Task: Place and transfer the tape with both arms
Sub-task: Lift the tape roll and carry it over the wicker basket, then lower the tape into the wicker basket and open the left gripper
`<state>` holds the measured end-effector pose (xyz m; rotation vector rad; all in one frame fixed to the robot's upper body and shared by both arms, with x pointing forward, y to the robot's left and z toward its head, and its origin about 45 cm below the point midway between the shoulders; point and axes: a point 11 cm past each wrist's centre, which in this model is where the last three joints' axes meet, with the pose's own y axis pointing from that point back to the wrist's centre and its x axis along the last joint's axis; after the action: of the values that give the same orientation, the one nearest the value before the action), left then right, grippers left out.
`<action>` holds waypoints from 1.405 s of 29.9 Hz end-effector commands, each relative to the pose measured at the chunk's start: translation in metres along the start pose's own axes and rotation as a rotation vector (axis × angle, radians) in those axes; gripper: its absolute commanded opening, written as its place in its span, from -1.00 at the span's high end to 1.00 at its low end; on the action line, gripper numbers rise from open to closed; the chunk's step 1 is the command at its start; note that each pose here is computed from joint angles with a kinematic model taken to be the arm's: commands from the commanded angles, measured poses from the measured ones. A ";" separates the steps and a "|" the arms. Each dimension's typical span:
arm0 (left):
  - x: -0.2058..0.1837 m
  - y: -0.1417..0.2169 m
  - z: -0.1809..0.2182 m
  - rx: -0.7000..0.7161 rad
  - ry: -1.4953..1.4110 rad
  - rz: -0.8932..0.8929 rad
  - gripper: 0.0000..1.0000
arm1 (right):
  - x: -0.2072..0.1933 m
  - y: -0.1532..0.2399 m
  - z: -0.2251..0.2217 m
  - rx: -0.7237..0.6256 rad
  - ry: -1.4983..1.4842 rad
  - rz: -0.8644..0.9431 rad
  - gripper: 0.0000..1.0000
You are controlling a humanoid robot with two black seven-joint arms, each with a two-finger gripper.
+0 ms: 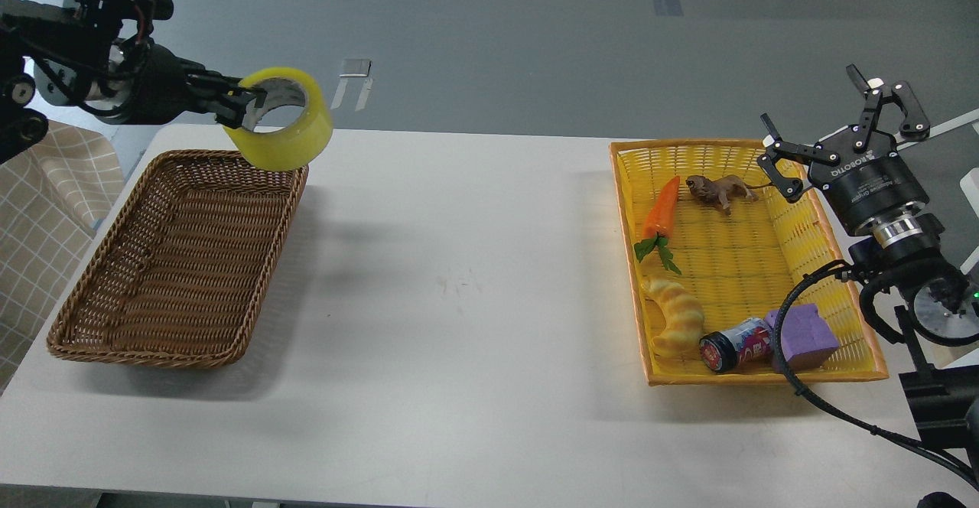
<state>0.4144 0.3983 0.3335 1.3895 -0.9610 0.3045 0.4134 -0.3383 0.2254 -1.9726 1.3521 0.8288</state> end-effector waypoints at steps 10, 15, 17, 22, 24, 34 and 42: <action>-0.059 -0.001 -0.035 0.083 0.076 -0.087 1.00 | 0.000 0.000 0.000 -0.004 0.003 0.000 -0.99; -0.083 -0.006 -0.042 0.101 0.101 -0.113 1.00 | 0.000 0.000 0.002 -0.007 0.002 0.001 -0.99; -0.097 -0.008 -0.051 0.127 0.118 -0.121 1.00 | 0.000 0.000 0.002 -0.009 0.002 0.001 -0.99; -0.121 -0.008 -0.060 0.145 0.142 -0.136 1.00 | 0.001 0.001 0.003 -0.009 0.000 0.003 -0.99; -0.133 -0.008 -0.062 0.153 0.147 -0.149 1.00 | 0.002 0.002 0.004 -0.010 -0.001 0.006 -0.99; -0.164 -0.016 -0.057 0.139 0.203 -0.167 1.00 | 0.003 0.002 0.004 -0.012 -0.001 0.007 -0.99; -0.165 -0.023 -0.050 0.121 0.231 -0.156 1.00 | 0.003 0.002 0.005 -0.015 0.000 0.007 -0.99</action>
<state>0.3491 0.4976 0.2063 1.4972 -0.6495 0.3985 0.4111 -0.3368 0.2201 -1.9785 1.3574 0.8444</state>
